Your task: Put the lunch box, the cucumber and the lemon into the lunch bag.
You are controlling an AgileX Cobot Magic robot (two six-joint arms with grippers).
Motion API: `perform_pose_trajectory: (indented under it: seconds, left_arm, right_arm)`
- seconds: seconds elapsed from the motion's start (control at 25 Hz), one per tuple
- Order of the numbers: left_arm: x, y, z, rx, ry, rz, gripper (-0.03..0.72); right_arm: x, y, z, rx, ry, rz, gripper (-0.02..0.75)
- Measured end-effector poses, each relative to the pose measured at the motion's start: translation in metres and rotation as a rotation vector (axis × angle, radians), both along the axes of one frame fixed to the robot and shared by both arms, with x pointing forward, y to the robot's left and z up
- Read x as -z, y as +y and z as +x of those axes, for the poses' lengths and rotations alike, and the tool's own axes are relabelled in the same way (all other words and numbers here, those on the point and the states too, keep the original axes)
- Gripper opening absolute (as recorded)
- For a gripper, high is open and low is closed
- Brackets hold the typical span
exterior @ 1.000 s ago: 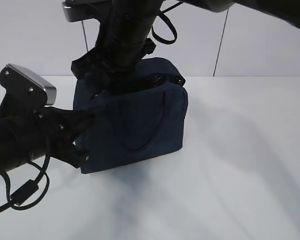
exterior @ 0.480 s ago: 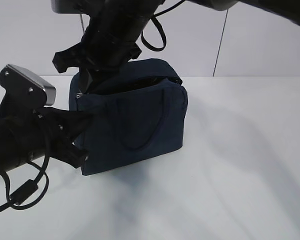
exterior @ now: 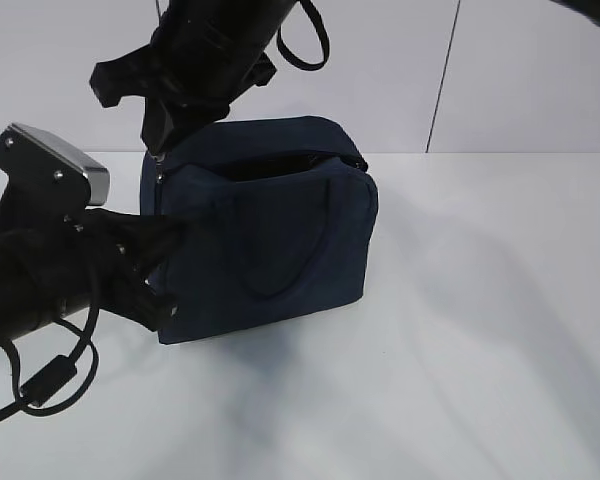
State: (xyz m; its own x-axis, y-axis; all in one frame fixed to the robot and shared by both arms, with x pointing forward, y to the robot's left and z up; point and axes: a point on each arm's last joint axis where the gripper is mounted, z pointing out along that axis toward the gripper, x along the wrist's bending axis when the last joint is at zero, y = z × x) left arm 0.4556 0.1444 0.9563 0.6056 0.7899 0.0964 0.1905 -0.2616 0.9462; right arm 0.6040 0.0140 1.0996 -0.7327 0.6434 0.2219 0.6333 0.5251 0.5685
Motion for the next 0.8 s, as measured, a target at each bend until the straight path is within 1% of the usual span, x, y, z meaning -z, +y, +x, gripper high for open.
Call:
perform_pose_trajectory:
  seconds: [0.2,0.4,0.68,0.8]
  left_arm:
    - [0.000,0.000,0.000,0.000,0.000,0.000,0.029]
    - [0.000,0.000,0.000,-0.005,0.005,0.000,0.031]
    - [0.000,0.000,0.000,-0.005,0.006,0.001,0.032]
    - [0.000,0.000,0.000,-0.005,0.005,0.000,0.032]
  right_arm:
    - [0.001,-0.003,0.001,0.030,0.004,-0.037,0.020]
    - [0.005,-0.012,0.002,0.072,0.017,-0.130,0.020]
    - [0.004,-0.015,0.001,0.090,0.020,-0.154,0.020]
    - [0.003,-0.012,-0.001,0.079,0.043,-0.126,0.020]
